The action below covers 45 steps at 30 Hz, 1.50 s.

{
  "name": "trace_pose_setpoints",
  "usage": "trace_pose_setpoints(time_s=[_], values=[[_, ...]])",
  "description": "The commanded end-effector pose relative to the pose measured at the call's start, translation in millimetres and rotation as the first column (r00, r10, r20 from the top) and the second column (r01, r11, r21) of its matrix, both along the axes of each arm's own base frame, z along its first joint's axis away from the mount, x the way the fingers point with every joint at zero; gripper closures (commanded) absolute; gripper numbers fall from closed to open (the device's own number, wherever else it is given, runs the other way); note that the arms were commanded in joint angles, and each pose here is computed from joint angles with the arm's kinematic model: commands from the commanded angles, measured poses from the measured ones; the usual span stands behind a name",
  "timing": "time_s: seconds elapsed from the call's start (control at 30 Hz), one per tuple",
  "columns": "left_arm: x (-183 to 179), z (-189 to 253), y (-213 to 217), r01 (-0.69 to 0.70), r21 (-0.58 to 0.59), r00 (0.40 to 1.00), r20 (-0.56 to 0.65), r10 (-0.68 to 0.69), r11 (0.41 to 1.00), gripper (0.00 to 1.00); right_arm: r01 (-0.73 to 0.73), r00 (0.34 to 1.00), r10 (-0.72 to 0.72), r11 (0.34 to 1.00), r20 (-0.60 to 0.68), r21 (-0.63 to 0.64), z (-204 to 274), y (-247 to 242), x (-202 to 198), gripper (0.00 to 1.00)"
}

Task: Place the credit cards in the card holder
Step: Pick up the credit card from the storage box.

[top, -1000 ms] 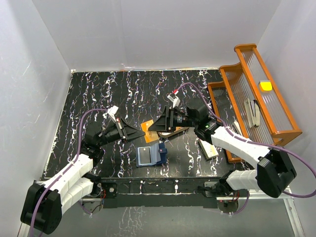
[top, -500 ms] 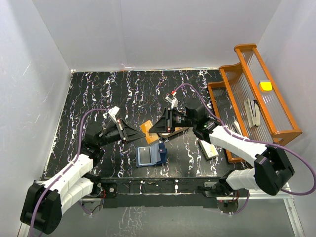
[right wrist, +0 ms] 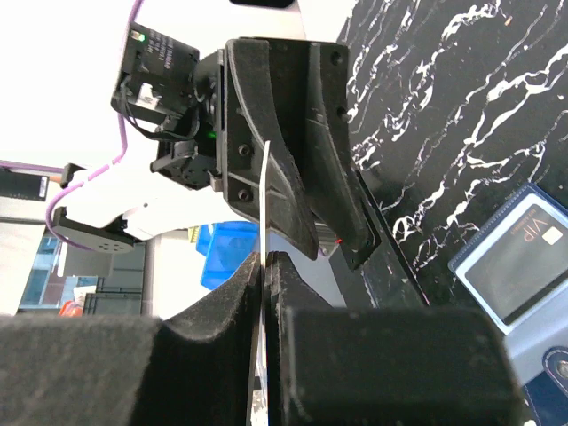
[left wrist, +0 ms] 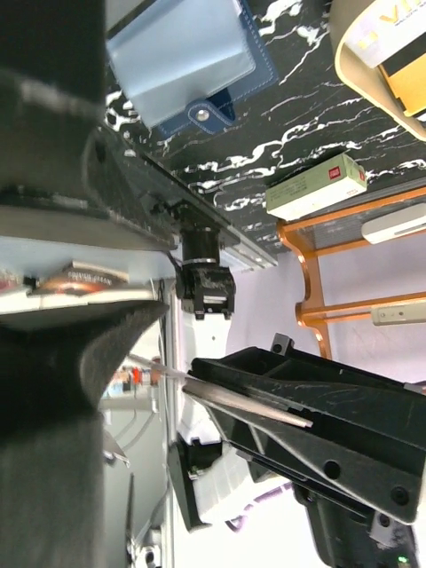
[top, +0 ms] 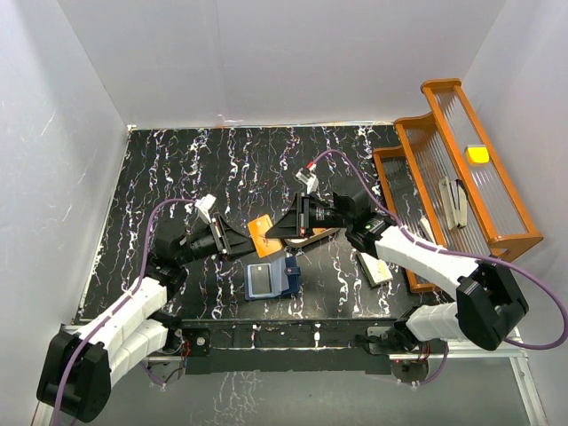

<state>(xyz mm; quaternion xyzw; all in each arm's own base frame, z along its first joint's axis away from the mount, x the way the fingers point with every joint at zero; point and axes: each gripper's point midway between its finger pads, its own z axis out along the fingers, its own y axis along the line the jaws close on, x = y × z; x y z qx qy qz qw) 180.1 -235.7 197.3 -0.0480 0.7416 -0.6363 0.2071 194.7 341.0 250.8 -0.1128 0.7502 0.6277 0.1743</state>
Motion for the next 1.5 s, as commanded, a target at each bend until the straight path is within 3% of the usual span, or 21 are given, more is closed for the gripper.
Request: trace_pose_setpoints(time_s=[0.0,0.13,0.33,0.63,1.03,1.23,1.47], values=[[-3,17,-1,0.003,-0.053,0.999,0.036,-0.001,0.999,0.64,0.01,0.997,-0.018,0.993,0.071,0.119,31,2,0,0.96],[-5,25,-1,0.005,-0.104,0.998,0.058,0.001,0.995,0.49,0.018,0.998,-0.025,0.992,0.055,0.124,28,5,3,0.98],[-6,28,2,-0.012,-0.085,0.996,0.085,0.019,0.996,0.42,0.039,0.997,-0.047,0.99,0.057,0.135,29,6,7,1.0],[11,37,23,-0.217,0.052,0.971,0.111,0.211,0.975,0.37,0.029,0.998,-0.038,0.987,0.056,0.157,28,3,2,1.0],[7,65,22,-0.212,-0.038,0.964,0.156,0.216,0.976,0.31,0.024,0.999,-0.031,0.985,0.039,0.17,21,9,6,1.0],[16,55,40,-0.341,0.052,0.933,0.141,0.331,0.938,0.3,0.033,0.998,-0.041,0.986,0.046,0.162,19,7,6,1.0],[13,67,39,-0.338,0.015,0.931,0.152,0.331,0.941,0.3,0.033,0.998,-0.04,0.985,0.041,0.167,18,8,7,1.0]])
